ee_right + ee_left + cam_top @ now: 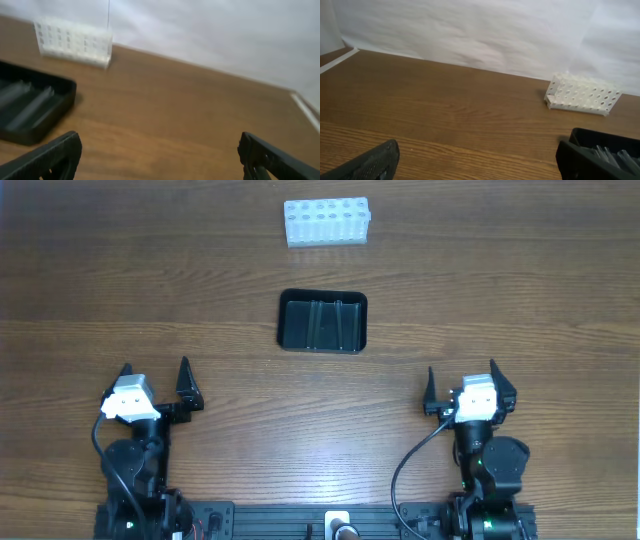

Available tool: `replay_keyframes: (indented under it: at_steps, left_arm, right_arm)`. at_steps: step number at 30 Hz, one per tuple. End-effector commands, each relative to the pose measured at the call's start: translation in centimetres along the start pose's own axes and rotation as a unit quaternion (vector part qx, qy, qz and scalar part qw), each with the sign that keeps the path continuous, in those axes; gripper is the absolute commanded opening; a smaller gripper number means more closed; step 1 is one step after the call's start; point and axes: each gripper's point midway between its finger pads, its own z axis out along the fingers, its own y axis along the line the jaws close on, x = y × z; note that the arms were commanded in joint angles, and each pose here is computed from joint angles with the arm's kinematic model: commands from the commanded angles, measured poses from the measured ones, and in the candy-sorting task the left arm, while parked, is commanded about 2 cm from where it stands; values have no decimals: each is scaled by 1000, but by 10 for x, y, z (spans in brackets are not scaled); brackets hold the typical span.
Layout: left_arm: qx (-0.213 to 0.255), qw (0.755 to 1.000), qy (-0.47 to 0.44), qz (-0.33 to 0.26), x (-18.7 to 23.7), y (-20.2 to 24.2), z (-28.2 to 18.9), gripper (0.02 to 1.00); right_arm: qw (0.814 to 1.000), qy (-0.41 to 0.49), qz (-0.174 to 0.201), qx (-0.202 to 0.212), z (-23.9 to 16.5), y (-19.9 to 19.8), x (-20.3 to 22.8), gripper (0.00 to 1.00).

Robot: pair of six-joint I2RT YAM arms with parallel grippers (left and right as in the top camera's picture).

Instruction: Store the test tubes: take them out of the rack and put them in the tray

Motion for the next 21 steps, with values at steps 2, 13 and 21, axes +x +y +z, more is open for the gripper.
replay_keyframes:
  at_steps: [2, 13, 21]
  left_arm:
    - [4, 1000, -1, 7, 1, -1, 0, 998]
    - [4, 1000, -1, 7, 1, -1, 0, 998]
    - [4, 1000, -1, 7, 1, -1, 0, 998]
  right_arm:
    - [1000, -9, 0, 3, -1, -1, -2, 991]
    - [1000, -7, 0, 7, -1, -3, -2, 991]
    - [996, -7, 92, 8, -1, -3, -1, 991]
